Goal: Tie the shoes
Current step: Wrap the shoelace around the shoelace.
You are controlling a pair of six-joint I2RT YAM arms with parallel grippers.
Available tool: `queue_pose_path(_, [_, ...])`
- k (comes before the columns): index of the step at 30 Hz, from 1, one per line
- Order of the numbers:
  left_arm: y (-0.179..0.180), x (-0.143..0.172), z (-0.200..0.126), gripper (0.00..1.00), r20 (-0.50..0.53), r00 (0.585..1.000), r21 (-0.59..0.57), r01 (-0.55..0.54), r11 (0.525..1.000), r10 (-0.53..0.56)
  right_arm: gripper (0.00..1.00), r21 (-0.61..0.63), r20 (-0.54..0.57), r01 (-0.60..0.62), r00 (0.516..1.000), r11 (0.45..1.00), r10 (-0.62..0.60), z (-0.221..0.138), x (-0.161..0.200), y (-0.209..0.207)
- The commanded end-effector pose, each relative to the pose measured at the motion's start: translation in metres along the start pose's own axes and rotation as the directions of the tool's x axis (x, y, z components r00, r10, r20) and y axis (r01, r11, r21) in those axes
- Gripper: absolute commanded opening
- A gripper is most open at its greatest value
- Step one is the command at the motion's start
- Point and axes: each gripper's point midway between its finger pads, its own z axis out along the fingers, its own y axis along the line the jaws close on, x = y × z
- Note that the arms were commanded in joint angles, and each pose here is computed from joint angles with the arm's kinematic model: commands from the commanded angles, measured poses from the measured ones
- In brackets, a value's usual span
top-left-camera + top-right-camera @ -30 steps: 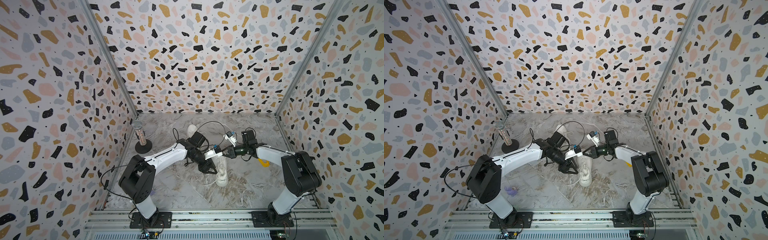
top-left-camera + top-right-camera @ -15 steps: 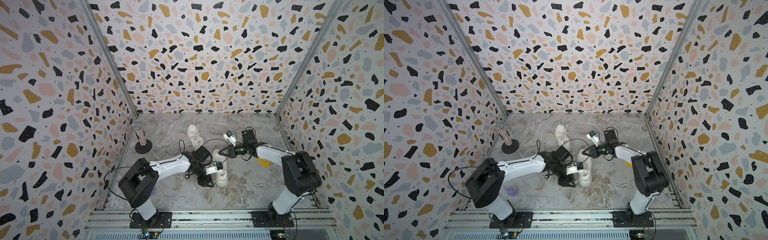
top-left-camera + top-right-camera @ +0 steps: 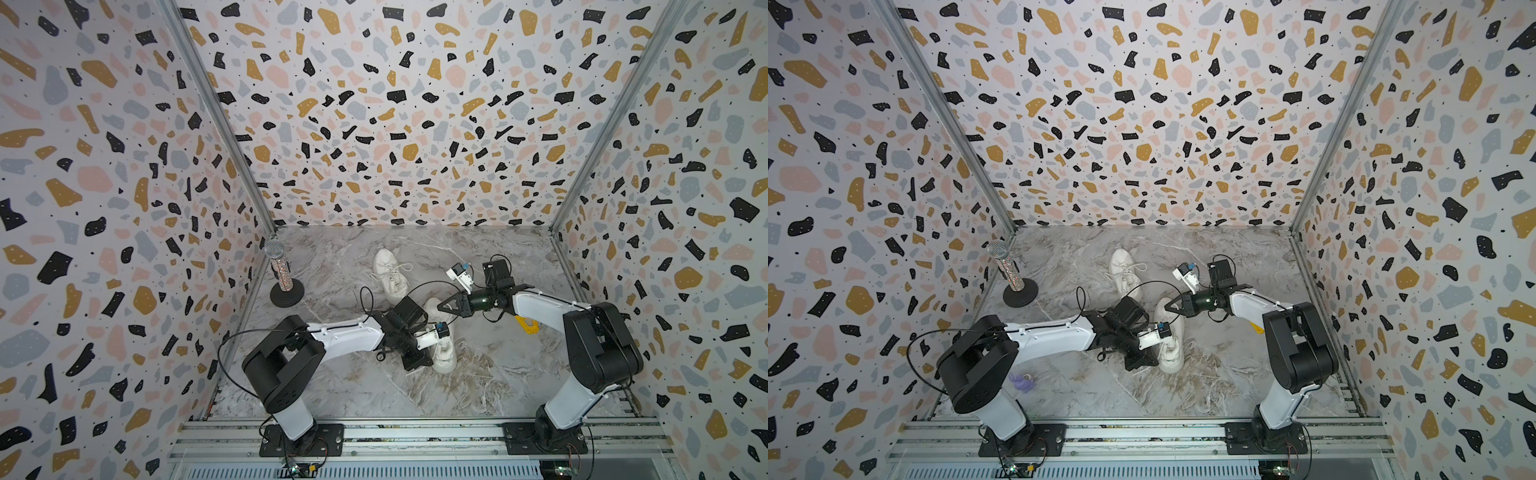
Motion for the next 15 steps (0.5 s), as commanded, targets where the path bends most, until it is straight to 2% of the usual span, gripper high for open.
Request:
queue_pose_path(1, [-0.022, -0.026, -0.016, 0.00, 0.072, 0.997, 0.075, -0.045, 0.996, 0.040, 0.00, -0.008, 0.007, 0.048, 0.999, 0.999, -0.048, -0.003, -0.013, 0.010])
queue_pose_path(6, [-0.029, -0.047, -0.013, 0.00, 0.080, 0.997, 0.122, -0.017, 0.992, 0.007, 0.00, -0.010, 0.007, 0.048, 0.999, 0.999, -0.048, -0.003, -0.015, 0.010])
queue_pose_path(11, [-0.016, -0.085, 0.001, 0.01, 0.113, 0.992, 0.097, 0.050, 0.994, -0.061, 0.00, -0.026, 0.003, 0.025, 1.000, 0.999, -0.025, -0.002, -0.017, 0.010])
queue_pose_path(15, [-0.009, -0.102, 0.012, 0.06, 0.150, 0.985, 0.069, 0.072, 0.995, -0.082, 0.00, -0.038, 0.000, 0.015, 1.000, 0.999, -0.015, -0.001, -0.016, 0.010])
